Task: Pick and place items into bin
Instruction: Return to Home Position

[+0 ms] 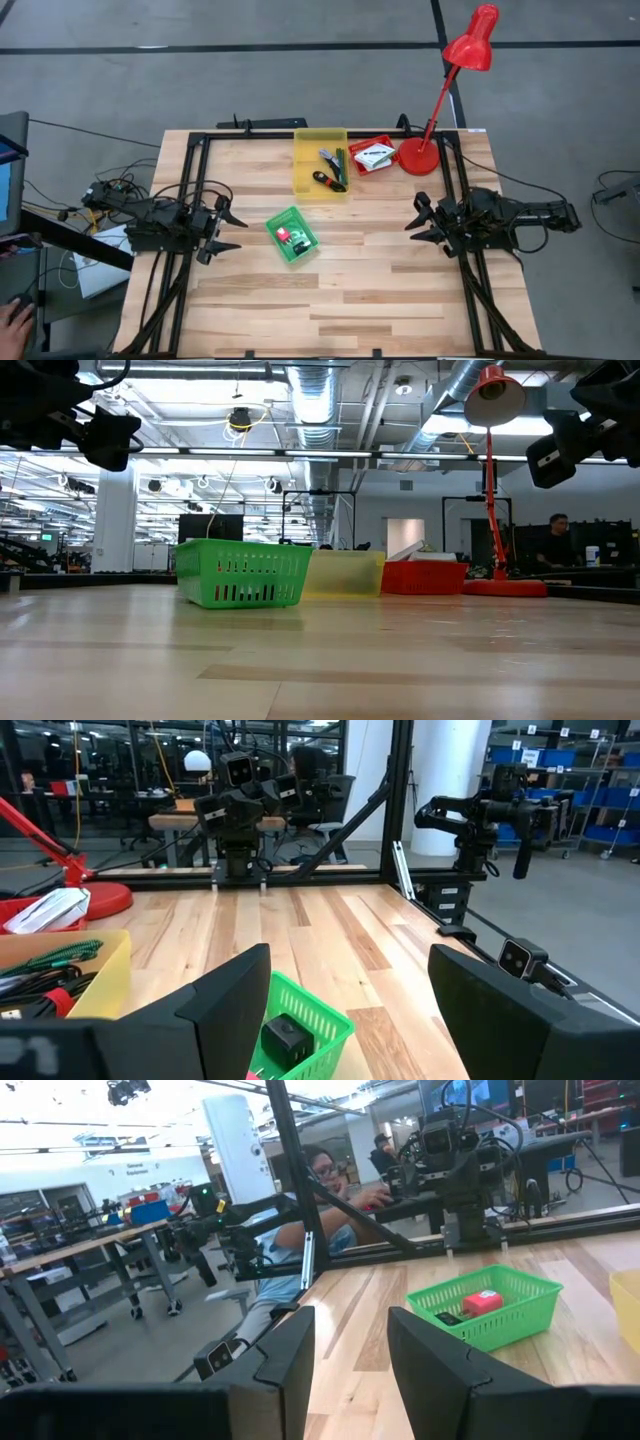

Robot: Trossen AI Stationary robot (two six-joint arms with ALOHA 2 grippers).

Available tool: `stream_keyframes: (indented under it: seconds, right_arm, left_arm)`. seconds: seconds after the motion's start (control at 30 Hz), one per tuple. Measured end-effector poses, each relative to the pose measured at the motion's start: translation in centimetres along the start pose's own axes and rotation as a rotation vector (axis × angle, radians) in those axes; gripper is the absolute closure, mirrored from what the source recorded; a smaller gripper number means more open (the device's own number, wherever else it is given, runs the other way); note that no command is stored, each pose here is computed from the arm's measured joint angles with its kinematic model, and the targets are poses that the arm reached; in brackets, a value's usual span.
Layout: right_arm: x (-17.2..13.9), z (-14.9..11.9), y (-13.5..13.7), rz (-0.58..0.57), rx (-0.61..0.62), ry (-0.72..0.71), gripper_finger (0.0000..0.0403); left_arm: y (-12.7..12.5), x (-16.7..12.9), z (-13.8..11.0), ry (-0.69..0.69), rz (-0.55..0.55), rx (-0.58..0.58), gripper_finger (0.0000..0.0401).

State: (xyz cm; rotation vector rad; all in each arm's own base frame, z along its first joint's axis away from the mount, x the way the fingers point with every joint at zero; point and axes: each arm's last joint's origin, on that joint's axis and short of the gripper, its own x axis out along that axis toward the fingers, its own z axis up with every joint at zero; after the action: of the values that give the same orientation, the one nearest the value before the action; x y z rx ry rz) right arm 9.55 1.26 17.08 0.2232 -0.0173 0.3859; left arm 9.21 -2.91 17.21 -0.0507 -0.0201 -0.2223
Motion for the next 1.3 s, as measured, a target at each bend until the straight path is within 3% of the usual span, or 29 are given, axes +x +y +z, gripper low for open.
stream_keyframes:
  seconds: [1.3]
  right_arm:
    - [0.0, 0.0, 0.0, 0.0, 0.0, 0.0, 0.028]
  left_arm:
    - [0.0, 0.01, -0.04, 0.002, 0.0, 0.008, 0.0134]
